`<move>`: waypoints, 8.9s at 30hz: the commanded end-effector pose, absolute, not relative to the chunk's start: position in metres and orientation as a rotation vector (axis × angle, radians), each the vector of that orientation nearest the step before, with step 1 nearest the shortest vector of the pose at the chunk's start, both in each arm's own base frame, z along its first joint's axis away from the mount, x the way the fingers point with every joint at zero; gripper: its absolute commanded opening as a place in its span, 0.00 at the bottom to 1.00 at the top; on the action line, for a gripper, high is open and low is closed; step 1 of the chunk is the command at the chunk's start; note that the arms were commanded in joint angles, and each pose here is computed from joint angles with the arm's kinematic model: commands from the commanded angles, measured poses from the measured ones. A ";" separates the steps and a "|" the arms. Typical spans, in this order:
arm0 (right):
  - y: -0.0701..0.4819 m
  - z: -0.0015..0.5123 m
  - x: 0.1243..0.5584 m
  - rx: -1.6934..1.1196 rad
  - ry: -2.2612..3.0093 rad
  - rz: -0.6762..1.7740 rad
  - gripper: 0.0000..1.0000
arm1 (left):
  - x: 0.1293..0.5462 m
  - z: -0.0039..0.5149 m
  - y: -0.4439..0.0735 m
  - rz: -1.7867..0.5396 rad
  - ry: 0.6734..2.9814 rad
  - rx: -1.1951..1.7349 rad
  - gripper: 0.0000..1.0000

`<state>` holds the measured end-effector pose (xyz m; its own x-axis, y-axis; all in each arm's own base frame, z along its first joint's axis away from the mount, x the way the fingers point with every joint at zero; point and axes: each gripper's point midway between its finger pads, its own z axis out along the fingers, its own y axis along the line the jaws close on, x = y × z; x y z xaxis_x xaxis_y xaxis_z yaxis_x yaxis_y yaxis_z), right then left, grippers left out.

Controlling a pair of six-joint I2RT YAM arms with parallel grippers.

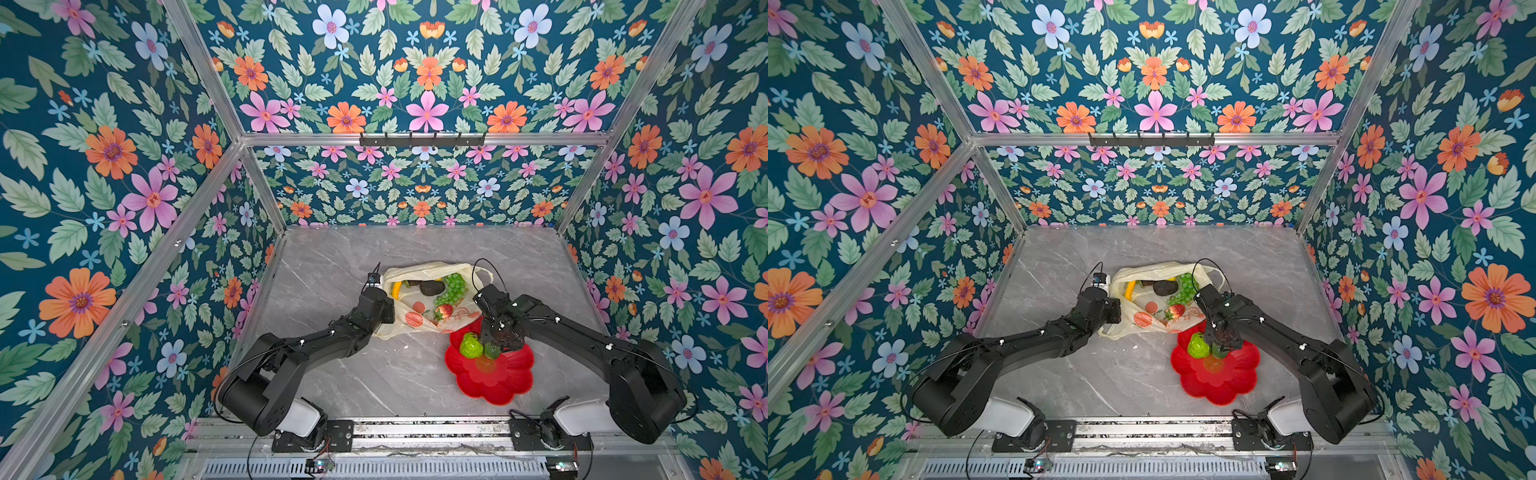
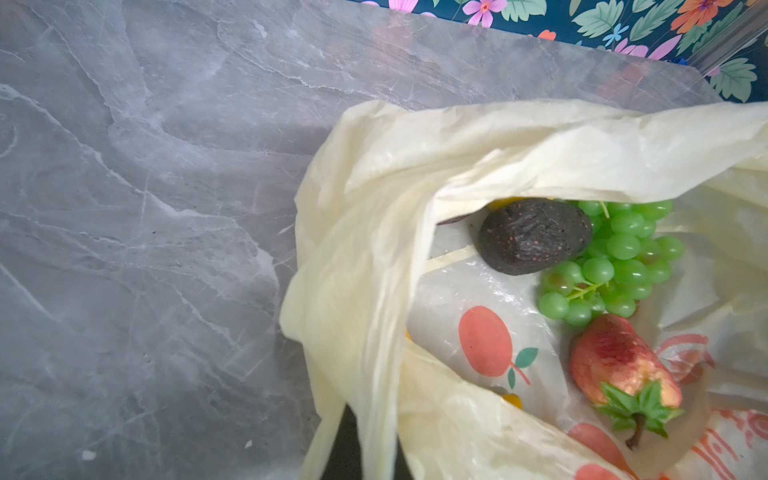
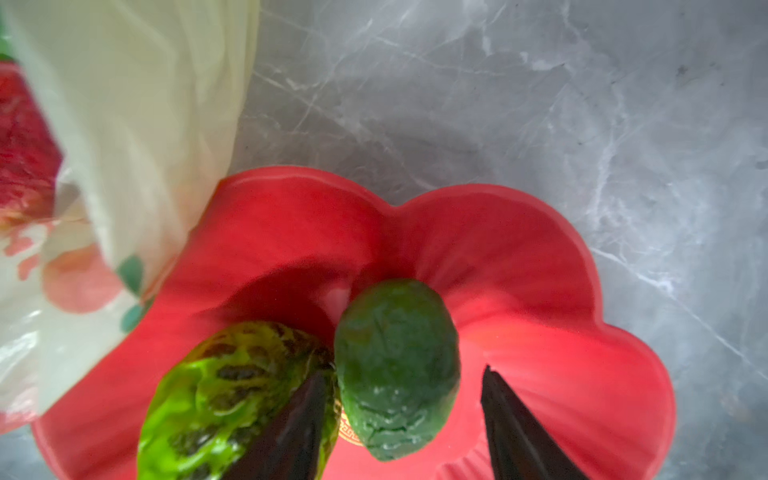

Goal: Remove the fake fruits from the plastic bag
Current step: 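Move the open right gripper back over the bag mouth, then reach the right gripper into the bag and grasp the dark brown avocado, then lift the avocado out with the right gripper over the red plate, then lower the avocado into the red plate and open the right gripper, then move the right gripper back to the far side of the bag mouth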

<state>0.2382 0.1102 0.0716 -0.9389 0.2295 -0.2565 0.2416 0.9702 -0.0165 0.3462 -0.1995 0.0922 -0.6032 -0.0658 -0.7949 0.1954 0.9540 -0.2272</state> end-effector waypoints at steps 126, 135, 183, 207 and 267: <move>0.258 0.138 0.263 -1.084 2.321 0.326 0.38 | 0.347 0.098 -0.202 -0.338 2.175 0.104 0.06; 0.248 0.123 0.198 -0.996 2.459 0.290 0.38 | 0.348 0.097 -0.202 -0.334 2.177 0.103 0.06; 0.180 0.048 0.152 -0.470 2.782 0.067 0.41 | 0.350 0.095 -0.202 -0.321 2.183 0.106 0.06; 0.170 0.035 0.160 -0.320 2.861 -0.047 0.58 | 0.349 0.094 -0.202 -0.318 2.185 0.109 0.06; 0.286 0.116 0.405 -0.083 2.548 0.264 0.60 | 0.348 0.092 -0.213 -0.366 2.211 0.158 0.06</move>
<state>0.3884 0.2778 0.1118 -0.8515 -0.0041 -0.5243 -0.0994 0.9831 0.1538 0.3469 -0.2112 0.0903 -0.6209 -0.0295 -0.7833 0.2225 0.9515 -0.2122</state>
